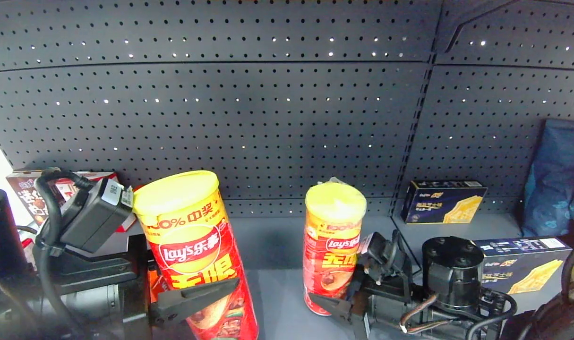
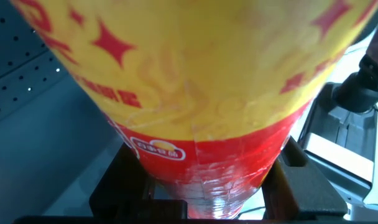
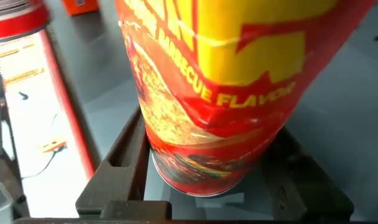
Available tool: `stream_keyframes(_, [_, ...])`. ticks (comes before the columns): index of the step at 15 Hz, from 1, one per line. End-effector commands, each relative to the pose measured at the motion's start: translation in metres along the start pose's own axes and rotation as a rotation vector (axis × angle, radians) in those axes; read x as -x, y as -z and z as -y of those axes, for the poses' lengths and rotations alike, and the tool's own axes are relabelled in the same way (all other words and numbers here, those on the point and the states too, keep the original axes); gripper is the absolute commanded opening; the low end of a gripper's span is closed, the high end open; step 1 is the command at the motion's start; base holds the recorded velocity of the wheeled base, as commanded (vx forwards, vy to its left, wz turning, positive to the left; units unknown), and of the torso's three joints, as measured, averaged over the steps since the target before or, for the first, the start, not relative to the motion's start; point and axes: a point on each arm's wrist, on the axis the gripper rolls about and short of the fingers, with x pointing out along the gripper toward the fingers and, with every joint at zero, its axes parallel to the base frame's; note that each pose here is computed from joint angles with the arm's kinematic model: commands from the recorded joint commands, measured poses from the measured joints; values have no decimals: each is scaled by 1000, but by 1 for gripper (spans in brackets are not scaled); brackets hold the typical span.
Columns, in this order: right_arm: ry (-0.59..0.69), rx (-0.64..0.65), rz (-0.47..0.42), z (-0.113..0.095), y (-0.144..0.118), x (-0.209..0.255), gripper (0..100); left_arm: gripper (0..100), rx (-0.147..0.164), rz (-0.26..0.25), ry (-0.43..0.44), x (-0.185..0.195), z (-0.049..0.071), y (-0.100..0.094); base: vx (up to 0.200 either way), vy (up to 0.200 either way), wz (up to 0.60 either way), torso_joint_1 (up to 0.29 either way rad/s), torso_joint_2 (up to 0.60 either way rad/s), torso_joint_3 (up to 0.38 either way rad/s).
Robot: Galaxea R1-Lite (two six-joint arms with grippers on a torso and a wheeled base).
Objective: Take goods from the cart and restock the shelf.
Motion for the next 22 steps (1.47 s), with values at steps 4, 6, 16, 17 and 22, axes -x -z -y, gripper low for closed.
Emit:
stream_keyframes(4, [-20, -3, -25, -5, 6, -3, 0, 0, 9, -2, -26, 2, -4, 2, 0, 0, 0, 0, 0, 0])
stream_keyframes(6, [-25, -6, -33, -6, 9, -5, 0, 0, 12, -7, -26, 3, -4, 3, 0, 0, 0, 0, 0, 0])
stream_keyframes(16, [25, -5, -49, -6, 13, -2, 100, 0, 6, -1, -18, 2, -4, 1, 0, 0, 0, 0, 0, 0])
stream_keyframes(17, [35, -3, -41, -7, 10, 5, 100, 0, 7, -2, -18, 2, -4, 1, 0, 0, 0, 0, 0, 0])
stream_keyframes(22, [43, 18, 22, -21, -7, 60, 100, 0, 8, -4, -15, 2, -3, 2, 0, 0, 0, 0, 0, 0])
